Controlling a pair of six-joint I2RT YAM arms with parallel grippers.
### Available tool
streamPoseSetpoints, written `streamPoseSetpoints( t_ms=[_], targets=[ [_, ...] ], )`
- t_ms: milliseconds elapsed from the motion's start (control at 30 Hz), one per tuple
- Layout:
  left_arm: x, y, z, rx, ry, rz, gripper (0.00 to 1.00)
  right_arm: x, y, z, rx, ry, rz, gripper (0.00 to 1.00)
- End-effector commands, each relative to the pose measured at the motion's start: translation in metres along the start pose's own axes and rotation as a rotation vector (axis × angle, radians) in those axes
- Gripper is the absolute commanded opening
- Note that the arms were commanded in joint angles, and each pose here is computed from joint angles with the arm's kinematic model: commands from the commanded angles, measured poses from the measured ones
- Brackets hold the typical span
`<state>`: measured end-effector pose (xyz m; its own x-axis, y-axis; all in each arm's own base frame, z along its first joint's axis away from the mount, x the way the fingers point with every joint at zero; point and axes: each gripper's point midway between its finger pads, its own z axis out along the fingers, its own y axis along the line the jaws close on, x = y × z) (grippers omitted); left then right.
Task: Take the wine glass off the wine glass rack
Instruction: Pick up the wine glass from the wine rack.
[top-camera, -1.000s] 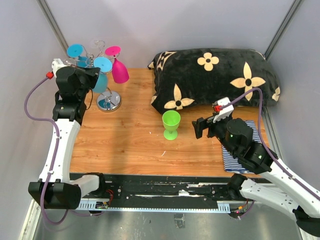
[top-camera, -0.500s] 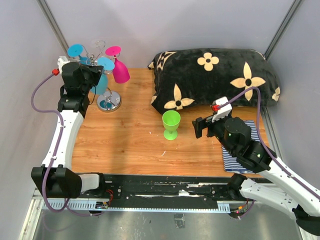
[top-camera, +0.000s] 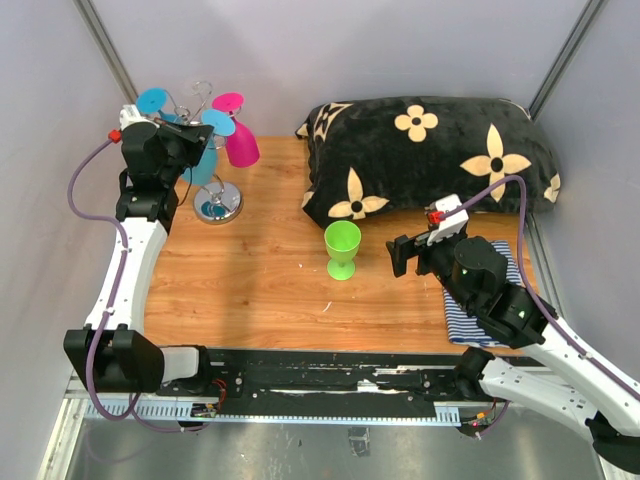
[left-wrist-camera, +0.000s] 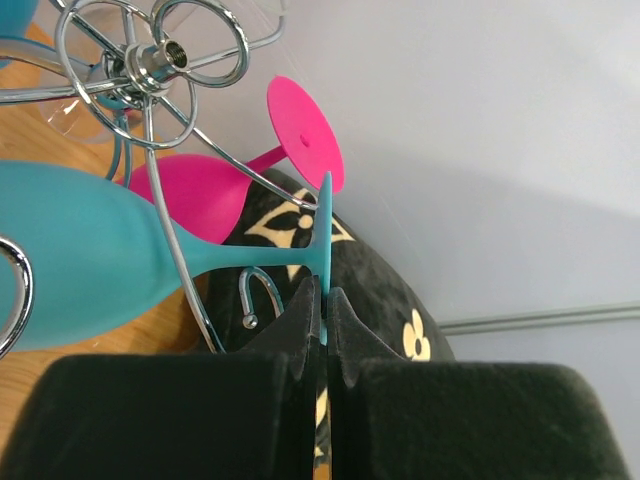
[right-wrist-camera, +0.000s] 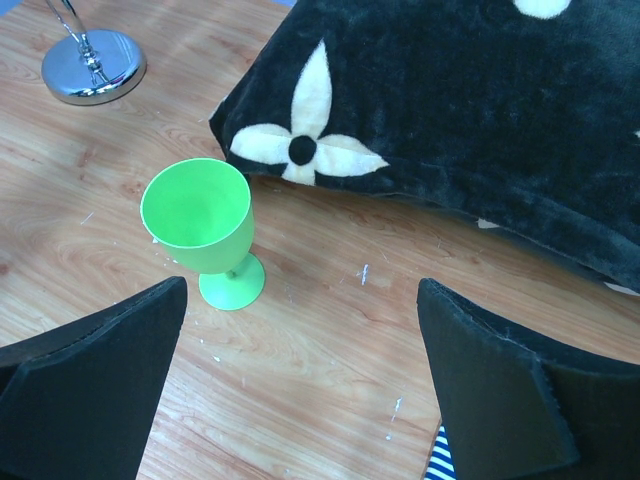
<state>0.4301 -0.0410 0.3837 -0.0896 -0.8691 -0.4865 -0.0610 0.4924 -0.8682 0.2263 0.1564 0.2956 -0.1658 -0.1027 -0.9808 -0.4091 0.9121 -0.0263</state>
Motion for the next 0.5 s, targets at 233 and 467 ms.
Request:
streamPoseSetpoints(
  t_ms=[233,467],
  targets=[
    [0.008,-0.024,-0.004,0.11,0.063,0.051,0.01,-0.012,-0.003,-0.006,0.006,-0.03,0.027,0.98],
    [-0.004,-0.03,0.012,0.094,0.025,0.075,0.0,-0.014,-0.008,-0.012,0.019,-0.035,0.021,0.98]
  ],
)
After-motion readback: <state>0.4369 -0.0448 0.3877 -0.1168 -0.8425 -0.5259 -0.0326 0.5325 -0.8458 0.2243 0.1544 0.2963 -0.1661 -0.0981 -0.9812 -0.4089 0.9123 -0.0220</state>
